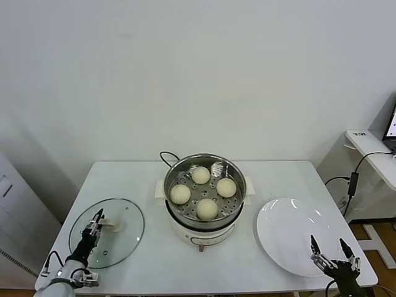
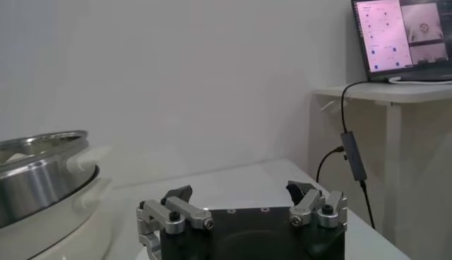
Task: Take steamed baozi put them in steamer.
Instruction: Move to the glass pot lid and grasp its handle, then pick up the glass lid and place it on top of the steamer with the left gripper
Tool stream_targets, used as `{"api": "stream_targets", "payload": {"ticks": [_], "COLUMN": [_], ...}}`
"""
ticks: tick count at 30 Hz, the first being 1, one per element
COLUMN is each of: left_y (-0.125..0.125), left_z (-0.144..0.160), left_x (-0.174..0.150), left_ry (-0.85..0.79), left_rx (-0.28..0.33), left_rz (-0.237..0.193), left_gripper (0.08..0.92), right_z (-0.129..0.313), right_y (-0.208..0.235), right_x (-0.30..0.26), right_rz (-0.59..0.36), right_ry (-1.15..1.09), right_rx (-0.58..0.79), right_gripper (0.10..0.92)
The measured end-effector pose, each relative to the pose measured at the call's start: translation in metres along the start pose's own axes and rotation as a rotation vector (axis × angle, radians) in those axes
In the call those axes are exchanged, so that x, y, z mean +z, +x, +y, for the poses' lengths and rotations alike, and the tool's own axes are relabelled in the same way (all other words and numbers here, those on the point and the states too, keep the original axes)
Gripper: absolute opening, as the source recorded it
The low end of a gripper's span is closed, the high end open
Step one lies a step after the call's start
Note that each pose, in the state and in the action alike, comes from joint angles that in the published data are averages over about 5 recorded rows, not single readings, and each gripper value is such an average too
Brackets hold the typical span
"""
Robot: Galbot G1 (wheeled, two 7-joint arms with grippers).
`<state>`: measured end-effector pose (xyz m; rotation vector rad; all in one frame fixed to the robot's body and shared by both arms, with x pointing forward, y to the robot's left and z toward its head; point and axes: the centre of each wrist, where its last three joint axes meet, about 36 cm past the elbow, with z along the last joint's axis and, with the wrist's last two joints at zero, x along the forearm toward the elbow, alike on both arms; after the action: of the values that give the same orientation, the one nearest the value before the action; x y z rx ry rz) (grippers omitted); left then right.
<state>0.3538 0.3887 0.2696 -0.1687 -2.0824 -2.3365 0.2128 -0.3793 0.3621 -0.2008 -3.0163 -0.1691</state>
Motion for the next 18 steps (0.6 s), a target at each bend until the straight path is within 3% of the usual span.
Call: {"api": "stream_targets", "payload": {"ticks": [10,18], "left_y": [0.008,0.018], "left_z": [0.02,0.057], "left_x": [0.009,0.025], "left_ry": [0.074,0.106], "left_rx": [-0.063,-0.109], "left_rz": [0.011,0.042], "left_gripper": [0.141,0.126], "right_z": [0.002,0.005], "right_y": [-0.007,-0.014], "right_x": [-0.006,-0.013], "right_rz": [-0.013,-0.022], "right_ry": [0.007,0.007], "right_rx": [-0.014,-0.029], "right_gripper": [0.823,0.823]}}
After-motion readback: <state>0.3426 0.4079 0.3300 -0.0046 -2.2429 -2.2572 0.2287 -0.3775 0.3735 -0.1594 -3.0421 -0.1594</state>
